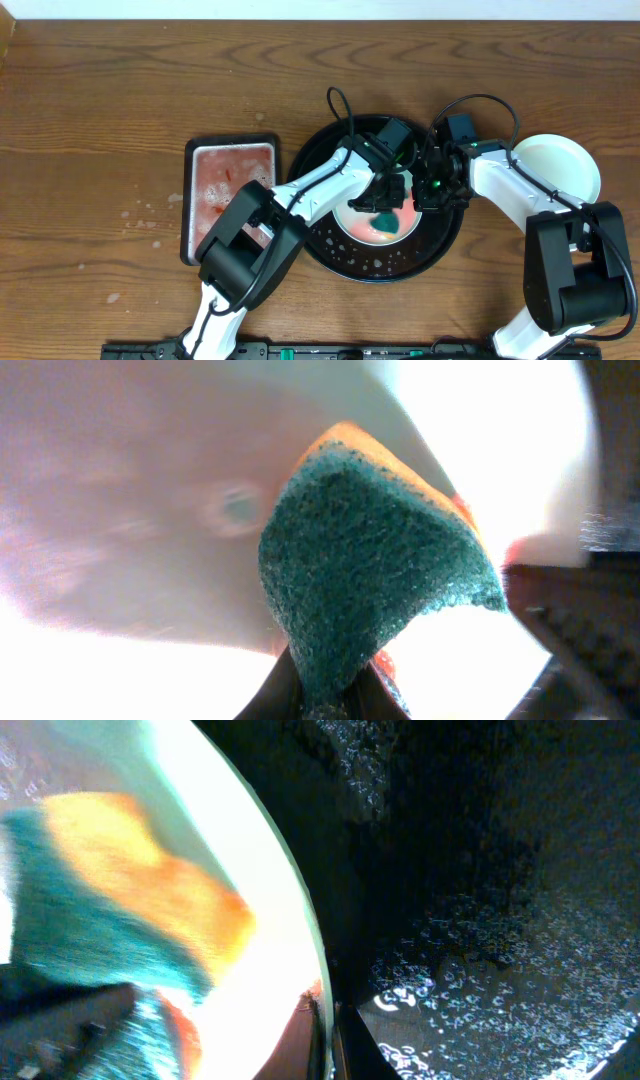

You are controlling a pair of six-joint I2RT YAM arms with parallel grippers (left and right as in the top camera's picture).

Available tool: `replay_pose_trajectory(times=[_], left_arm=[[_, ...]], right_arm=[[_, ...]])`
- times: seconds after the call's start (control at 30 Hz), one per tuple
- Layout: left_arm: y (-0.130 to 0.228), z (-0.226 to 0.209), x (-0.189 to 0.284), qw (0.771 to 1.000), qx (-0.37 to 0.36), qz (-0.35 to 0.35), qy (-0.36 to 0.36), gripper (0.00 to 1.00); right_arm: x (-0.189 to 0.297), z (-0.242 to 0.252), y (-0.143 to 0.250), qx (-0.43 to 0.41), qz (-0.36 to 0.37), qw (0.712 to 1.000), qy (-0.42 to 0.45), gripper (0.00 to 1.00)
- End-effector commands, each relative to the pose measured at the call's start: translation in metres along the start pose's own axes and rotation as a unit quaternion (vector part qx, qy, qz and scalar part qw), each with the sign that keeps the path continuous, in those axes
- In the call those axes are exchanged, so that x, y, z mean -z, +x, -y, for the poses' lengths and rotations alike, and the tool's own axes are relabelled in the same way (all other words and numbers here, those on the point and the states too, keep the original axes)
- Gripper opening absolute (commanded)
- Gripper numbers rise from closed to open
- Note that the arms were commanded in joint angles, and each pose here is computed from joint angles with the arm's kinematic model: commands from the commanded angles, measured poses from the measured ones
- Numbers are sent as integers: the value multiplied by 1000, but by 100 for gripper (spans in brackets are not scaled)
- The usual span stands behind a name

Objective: Clean dirty plates on tray and stack at the side
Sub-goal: 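Scrub the green plate with the sponge while right gripper holds it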

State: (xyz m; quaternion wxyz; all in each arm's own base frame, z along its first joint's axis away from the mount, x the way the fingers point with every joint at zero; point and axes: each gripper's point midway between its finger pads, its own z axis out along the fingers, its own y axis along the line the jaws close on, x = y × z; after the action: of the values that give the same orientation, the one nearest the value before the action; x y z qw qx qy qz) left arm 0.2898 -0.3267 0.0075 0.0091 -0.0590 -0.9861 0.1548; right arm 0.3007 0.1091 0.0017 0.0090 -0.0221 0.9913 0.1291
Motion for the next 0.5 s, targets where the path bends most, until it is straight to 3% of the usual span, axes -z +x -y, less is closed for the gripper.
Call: replay_pose_trajectory(times=[0.0, 0.13, 0.23, 0.33, 0.47], left_arm=[[-12, -110, 9, 967, 30, 63, -246, 7], [-29, -122, 47, 940, 16, 125, -318, 8], [-38, -119, 68, 931, 14, 159, -327, 7], [-39, -109, 79, 937, 16, 170, -305, 8], [-31, -78, 86, 964, 21, 155, -217, 7]], right_arm=[[-10, 20, 9, 6, -18, 998, 52, 1], [-10, 20, 9, 6, -18, 998, 52, 1], [-10, 20, 9, 6, -18, 998, 52, 1], [-10, 20, 9, 6, -18, 998, 52, 1], [-10, 20, 9, 6, -18, 998, 52, 1]])
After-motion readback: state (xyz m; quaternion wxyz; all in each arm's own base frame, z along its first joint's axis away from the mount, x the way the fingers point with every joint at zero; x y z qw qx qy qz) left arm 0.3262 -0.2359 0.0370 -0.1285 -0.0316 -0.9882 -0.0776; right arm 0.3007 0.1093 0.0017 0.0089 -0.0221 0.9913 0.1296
